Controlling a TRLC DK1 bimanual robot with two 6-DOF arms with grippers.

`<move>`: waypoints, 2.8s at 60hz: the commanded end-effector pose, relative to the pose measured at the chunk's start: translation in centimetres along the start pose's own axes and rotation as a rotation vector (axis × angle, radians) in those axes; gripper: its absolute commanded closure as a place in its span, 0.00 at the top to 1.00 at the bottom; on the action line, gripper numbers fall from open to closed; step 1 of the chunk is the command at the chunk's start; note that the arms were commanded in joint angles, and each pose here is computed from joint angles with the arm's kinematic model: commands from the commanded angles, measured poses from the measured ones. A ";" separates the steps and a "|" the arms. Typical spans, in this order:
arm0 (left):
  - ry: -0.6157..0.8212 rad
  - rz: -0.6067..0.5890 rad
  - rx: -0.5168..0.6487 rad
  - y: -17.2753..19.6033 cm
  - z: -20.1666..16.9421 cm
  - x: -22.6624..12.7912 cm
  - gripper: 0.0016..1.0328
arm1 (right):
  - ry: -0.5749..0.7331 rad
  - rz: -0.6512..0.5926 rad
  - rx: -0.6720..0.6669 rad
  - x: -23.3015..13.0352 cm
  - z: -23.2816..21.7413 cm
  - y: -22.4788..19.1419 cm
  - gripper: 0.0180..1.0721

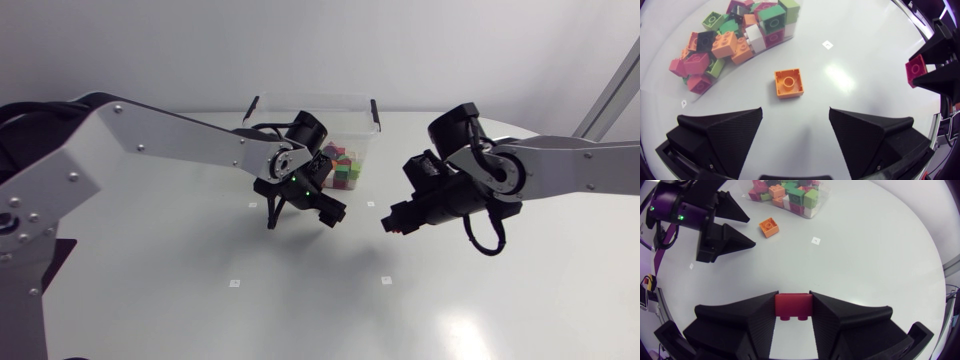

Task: Place the duplo bricks in the container

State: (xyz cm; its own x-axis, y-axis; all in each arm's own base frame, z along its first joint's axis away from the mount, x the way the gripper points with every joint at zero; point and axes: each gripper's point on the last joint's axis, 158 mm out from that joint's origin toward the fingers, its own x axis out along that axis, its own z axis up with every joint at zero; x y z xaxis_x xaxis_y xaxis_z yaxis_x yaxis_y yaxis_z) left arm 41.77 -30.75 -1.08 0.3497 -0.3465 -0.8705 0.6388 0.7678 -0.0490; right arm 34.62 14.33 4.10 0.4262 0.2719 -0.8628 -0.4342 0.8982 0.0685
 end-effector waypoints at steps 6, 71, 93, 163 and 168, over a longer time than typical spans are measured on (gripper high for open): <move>0.041 0.002 -0.065 0.9 0.7 1.7 0.83 | -0.005 0.008 0.026 -1.2 -0.9 -0.5 0.30; 0.207 0.013 -0.170 1.2 1.4 3.7 0.49 | -0.056 0.031 0.059 -3.8 -0.3 -1.0 0.30; 0.243 0.017 -0.174 0.9 0.9 4.2 0.37 | -0.068 0.030 0.057 -4.6 0.2 -1.0 0.30; -0.116 0.046 -0.201 2.8 4.2 -13.1 0.32 | -0.311 0.061 -0.013 -4.4 15.5 2.9 0.30; -0.161 0.050 -0.204 3.2 5.4 -14.0 0.32 | -0.332 0.056 -0.017 -3.8 16.9 2.9 0.30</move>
State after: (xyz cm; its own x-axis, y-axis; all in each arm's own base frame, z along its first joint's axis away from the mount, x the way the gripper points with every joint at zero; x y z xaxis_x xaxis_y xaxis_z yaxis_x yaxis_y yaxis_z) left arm 41.92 -26.50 11.46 0.4459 -0.3588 -0.8200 0.4938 0.8627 -0.1090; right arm 43.74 20.93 15.81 0.6208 0.4202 -0.6618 -0.4937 0.8654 0.0864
